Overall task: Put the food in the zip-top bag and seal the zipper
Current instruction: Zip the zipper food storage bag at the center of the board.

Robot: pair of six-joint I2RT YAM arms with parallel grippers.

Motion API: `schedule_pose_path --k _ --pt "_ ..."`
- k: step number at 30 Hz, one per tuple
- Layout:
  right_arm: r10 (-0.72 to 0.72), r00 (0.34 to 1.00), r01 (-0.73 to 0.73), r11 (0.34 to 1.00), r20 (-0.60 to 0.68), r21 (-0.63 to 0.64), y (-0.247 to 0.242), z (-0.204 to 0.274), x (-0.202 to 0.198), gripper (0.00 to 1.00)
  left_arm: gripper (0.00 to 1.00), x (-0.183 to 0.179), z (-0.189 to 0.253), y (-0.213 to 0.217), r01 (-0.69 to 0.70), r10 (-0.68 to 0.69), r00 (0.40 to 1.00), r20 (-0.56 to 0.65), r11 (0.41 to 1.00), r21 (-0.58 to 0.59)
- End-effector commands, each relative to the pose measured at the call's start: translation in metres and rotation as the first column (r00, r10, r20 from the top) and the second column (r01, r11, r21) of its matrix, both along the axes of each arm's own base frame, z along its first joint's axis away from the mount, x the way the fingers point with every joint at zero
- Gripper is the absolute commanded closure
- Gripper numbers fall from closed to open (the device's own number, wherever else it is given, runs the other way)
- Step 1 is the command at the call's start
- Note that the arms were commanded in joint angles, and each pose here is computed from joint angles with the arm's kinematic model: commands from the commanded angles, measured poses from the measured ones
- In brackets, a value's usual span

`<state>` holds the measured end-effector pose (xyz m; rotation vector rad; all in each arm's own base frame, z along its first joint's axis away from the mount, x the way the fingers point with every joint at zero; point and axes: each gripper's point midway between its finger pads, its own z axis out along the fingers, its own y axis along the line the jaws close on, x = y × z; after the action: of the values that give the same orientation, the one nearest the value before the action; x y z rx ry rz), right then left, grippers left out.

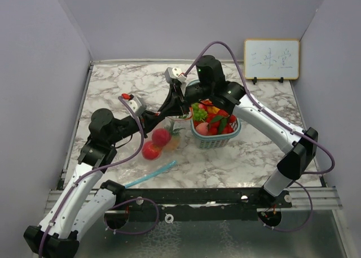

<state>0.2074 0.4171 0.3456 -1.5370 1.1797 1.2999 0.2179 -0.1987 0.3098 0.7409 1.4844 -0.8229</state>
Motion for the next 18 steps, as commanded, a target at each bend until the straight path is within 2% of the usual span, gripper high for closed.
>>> schedule_pose_path --k 1,4,7,13,18 --pt "0.035 0.999 -0.035 0.999 -0.004 0.010 0.000 0.010 -0.007 0.99 1.00 -0.005 0.024 -0.007 0.063 -0.061 0.994 0.085 0.998 -0.017" --pt "0.013 1.000 -0.013 1.000 0.010 0.013 -0.001 0.012 -0.004 0.99 1.00 -0.010 0.015 -0.010 0.101 -0.101 0.994 0.052 0.995 0.003" --pt "-0.039 0.999 0.039 0.999 0.028 0.000 0.000 0.008 0.005 0.99 1.00 -0.011 0.010 -0.006 0.075 -0.076 0.997 0.024 0.997 0.020" --pt "-0.107 0.994 0.109 0.992 0.037 -0.059 0.002 -0.014 0.025 0.99 1.00 -0.018 0.034 0.010 0.000 -0.003 0.996 0.090 1.000 0.029" --pt "-0.092 0.995 0.096 0.992 0.046 -0.083 0.003 -0.028 0.028 0.99 1.00 -0.016 0.046 0.020 -0.066 0.063 0.992 0.109 0.997 0.029"
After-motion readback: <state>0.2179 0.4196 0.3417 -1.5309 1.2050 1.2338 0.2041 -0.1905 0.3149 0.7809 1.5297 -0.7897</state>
